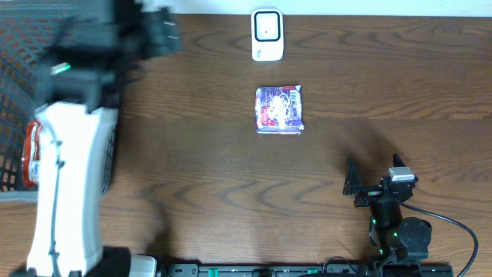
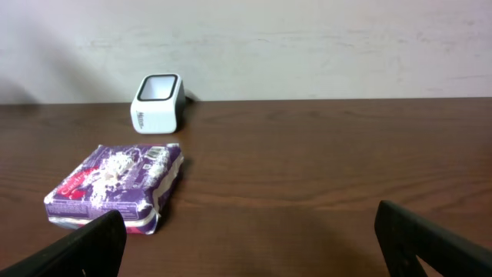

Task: Scan the item barcode
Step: 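Place the purple pack on the table in front of the scanner, then move the left gripper back into the basket and grasp the green wipes, then carry the green wipes to the scanner, barcode facing it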

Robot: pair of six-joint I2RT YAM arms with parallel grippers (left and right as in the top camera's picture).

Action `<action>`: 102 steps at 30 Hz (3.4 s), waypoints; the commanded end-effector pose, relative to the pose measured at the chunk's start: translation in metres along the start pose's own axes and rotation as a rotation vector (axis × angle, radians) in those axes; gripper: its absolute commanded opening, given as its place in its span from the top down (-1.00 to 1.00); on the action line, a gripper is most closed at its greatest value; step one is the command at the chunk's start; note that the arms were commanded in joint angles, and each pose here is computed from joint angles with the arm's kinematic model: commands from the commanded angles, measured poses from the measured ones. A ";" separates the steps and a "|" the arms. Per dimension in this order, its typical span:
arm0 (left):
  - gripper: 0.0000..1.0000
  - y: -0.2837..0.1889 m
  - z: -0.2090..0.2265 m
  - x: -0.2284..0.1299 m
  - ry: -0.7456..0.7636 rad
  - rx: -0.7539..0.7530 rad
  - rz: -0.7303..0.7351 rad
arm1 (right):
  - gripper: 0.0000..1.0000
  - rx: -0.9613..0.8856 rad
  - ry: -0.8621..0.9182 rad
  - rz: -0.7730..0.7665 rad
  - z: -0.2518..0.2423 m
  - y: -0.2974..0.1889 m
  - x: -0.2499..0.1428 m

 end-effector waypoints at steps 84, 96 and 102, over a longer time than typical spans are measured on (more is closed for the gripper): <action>0.86 0.108 0.229 0.024 -0.581 0.428 0.131 | -0.99 -0.019 -0.010 0.004 -0.002 0.000 -0.001; 0.85 -0.073 0.108 0.030 -0.394 -0.105 -0.093 | -0.99 -0.019 -0.010 0.004 -0.002 0.000 -0.001; 0.85 -0.071 0.040 0.000 -0.046 -0.347 0.041 | -0.99 -0.019 -0.010 0.004 -0.002 0.000 -0.001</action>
Point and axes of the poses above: each gripper's point midway between its finger pads, its own y axis out along the fingers, its own z axis along the line the jaws close on, x = y × z, the point moved 10 cm from there along -y, back along the fingers, and after that the axes turned 13 degrees about -y, right-handed, at the moved point
